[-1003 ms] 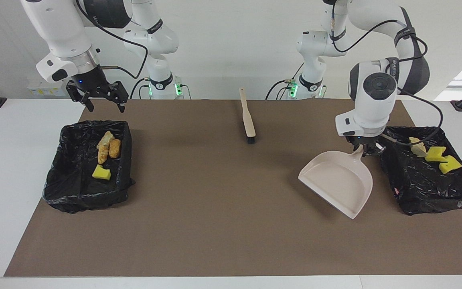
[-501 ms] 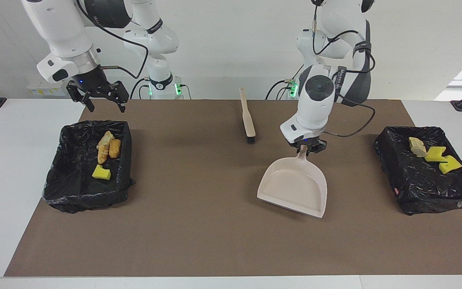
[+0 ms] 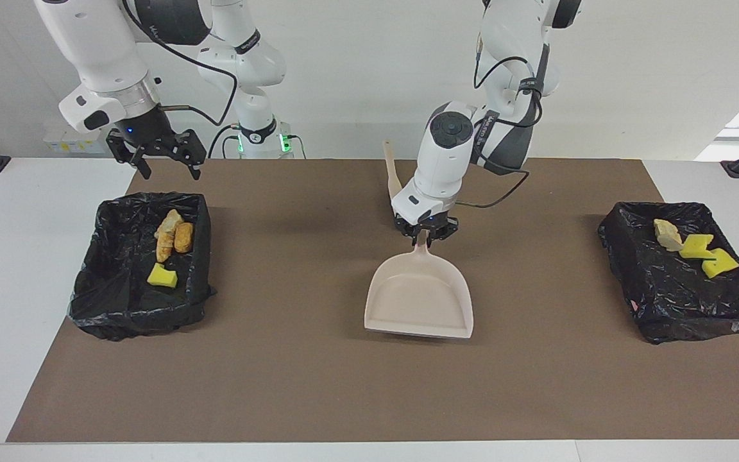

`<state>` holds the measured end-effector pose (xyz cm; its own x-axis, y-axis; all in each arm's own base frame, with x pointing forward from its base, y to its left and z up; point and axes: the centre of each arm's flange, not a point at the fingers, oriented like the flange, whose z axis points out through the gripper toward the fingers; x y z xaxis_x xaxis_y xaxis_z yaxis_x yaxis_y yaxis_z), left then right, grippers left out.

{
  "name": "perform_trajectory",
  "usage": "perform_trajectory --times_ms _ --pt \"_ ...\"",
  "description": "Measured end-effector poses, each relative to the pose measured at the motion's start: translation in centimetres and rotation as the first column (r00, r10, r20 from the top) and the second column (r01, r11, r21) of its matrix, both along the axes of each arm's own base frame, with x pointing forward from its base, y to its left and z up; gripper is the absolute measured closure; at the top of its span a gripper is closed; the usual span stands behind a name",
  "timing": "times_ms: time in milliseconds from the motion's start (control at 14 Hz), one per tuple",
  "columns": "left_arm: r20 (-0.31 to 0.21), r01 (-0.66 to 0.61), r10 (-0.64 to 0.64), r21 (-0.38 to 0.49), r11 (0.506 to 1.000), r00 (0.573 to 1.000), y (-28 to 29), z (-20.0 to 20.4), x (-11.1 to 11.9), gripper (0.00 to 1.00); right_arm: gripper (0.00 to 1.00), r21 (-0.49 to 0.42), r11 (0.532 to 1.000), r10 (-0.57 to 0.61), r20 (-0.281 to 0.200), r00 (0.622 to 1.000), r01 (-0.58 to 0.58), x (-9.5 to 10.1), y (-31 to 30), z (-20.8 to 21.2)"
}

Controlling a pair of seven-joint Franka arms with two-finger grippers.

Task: Sweep and dump trash in bin
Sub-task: 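Set the dustpan down on the table center with the left gripper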

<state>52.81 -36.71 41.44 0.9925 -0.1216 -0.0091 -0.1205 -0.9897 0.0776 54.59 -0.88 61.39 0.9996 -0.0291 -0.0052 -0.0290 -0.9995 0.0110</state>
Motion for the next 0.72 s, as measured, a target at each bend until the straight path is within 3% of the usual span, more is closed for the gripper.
perform_trajectory --times_ms 716 --pt "-0.061 -0.012 0.014 0.024 1.0 0.998 -2.5 -5.0 -1.0 0.68 0.0 0.0 1.0 0.0 0.0 1.0 0.0 0.0 0.0 0.0"
